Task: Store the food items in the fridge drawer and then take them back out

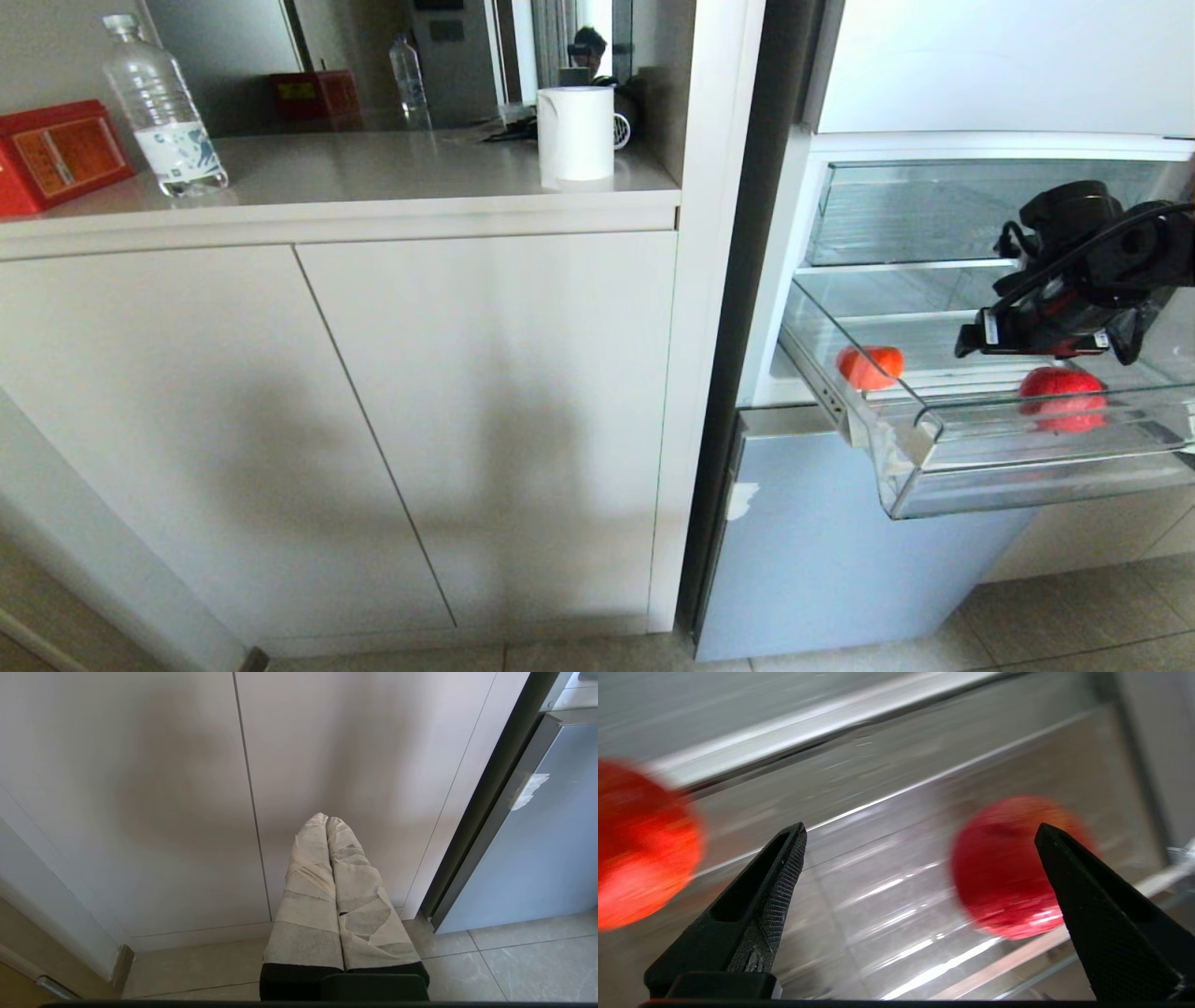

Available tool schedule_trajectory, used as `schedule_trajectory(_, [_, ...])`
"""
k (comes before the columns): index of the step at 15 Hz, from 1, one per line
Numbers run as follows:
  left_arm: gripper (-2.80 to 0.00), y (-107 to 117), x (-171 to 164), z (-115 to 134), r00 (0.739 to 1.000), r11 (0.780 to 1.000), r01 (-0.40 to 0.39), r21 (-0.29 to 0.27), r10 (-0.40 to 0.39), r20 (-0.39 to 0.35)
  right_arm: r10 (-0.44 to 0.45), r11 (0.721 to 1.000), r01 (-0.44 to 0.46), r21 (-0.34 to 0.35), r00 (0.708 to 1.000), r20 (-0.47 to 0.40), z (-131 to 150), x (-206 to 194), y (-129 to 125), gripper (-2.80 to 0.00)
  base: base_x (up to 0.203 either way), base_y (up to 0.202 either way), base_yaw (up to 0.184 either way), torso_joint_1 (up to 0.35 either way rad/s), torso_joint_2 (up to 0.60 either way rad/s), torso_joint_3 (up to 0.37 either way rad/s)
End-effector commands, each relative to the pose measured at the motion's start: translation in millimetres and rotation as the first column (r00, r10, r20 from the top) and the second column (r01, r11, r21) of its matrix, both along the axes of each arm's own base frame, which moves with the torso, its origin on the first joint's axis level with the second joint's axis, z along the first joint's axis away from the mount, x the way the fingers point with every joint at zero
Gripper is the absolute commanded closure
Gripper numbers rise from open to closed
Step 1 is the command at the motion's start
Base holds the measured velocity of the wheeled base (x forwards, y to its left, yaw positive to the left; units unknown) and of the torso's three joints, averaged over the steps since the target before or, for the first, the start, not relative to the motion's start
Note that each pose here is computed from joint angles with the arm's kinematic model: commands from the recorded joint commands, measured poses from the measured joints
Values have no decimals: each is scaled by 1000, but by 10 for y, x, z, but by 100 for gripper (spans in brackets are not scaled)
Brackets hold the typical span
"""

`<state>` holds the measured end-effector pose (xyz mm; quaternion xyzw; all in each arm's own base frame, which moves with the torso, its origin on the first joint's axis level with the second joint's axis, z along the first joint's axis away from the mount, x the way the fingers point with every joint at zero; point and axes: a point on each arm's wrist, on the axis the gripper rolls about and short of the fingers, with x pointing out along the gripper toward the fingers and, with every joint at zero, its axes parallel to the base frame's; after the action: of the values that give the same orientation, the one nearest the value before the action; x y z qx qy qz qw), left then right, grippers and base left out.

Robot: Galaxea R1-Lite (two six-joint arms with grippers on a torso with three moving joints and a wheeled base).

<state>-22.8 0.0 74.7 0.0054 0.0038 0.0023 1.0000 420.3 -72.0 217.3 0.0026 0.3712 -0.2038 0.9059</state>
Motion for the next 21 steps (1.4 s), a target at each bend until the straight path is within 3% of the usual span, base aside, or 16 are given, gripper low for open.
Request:
schedule_trajectory(1, [0,0,1,0,1000,1000,0,0,0,-2,-32,999,32,-11,999,-15,-51,6,-81,-280,0,0,0,0,0,0])
schedule_trajectory(8, [0,0,1,0,1000,1000,-1,0,1,-2,-120,992,118,-50,992,-29,-41,-79,-328,-280,0,0,0,0,0,0])
schedule_trajectory(21, [0,0,1,0,1000,1000,0,0,0,-2,-123,992,118,-41,978,-170,-424,8,-411,-280,0,0,0,0,0,0])
